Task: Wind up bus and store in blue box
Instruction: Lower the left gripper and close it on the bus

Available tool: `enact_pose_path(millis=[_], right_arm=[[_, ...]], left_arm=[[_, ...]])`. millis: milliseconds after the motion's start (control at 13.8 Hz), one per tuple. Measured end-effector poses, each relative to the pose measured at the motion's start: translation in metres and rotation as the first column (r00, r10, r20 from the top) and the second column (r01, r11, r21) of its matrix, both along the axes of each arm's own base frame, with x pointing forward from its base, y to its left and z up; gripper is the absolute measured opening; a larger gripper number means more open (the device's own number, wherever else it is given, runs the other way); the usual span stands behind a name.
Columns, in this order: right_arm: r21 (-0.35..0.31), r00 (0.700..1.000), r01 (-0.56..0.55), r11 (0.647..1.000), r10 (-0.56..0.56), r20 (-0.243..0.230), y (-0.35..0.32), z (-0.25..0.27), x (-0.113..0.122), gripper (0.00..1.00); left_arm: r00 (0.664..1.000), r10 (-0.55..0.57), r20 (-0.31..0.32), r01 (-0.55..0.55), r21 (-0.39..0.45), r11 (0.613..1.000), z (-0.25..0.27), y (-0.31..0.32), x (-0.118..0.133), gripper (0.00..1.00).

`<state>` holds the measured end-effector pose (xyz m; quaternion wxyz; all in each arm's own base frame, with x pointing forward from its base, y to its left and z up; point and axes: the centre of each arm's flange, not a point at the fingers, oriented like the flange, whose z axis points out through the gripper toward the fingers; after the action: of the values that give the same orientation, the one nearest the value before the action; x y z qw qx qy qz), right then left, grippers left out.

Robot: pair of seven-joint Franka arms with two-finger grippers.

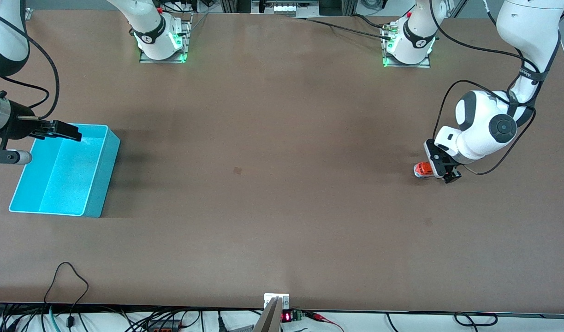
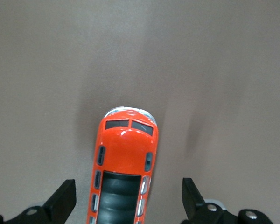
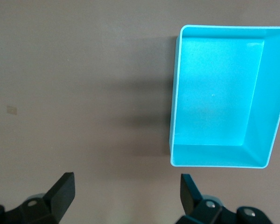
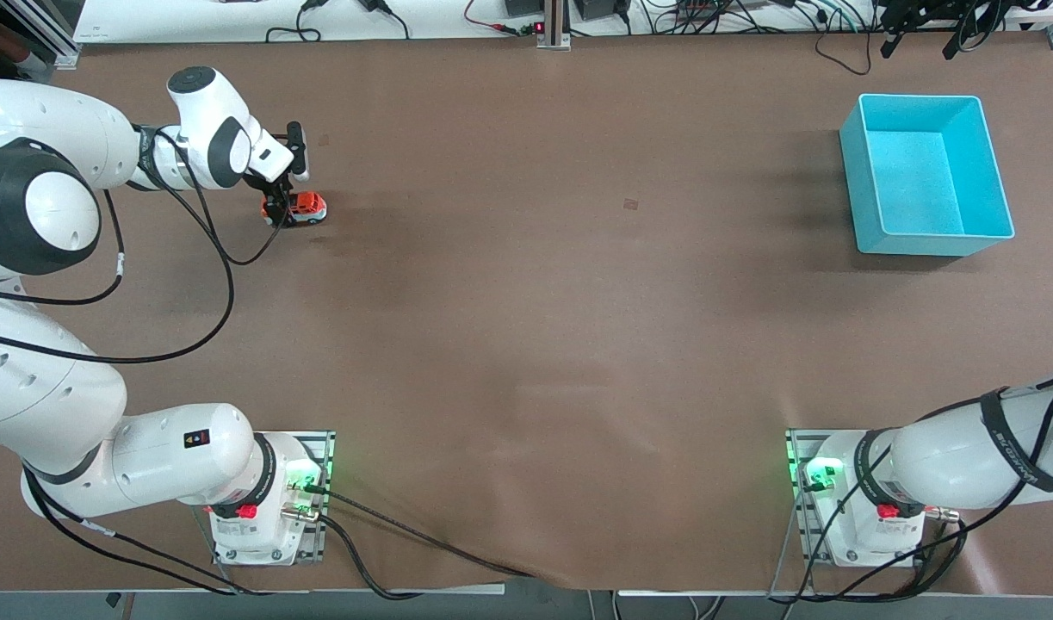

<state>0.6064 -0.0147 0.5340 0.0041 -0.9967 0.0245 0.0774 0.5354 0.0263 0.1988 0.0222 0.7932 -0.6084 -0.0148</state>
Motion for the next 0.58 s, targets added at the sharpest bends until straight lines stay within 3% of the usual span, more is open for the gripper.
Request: enact_pose_path(millis=[218, 290, 580], right_arm=[[0.000, 1.000, 0.000, 1.000, 0.000, -0.002, 0.000, 0.000, 0.000, 1.00], [0.000, 1.000, 0.000, 1.000, 0.000, -0.002, 0.000, 0.000, 0.000, 1.00], [0.000, 1.000, 0.003, 1.000, -0.003, -0.002, -0.002, 0.000, 0.000, 1.00]], left_arm=[[1.000, -0.005, 0.024, 0.005, -0.004, 1.000, -0.005, 0.000, 0.001, 0.97], [1.000, -0.007, 0.026, 0.007, -0.006, 1.000, -0.009, 0.000, 0.001, 0.90], [0.999, -0.046, 0.029, 0.046, 0.010, 0.999, -0.015, -0.001, 0.001, 0.84]])
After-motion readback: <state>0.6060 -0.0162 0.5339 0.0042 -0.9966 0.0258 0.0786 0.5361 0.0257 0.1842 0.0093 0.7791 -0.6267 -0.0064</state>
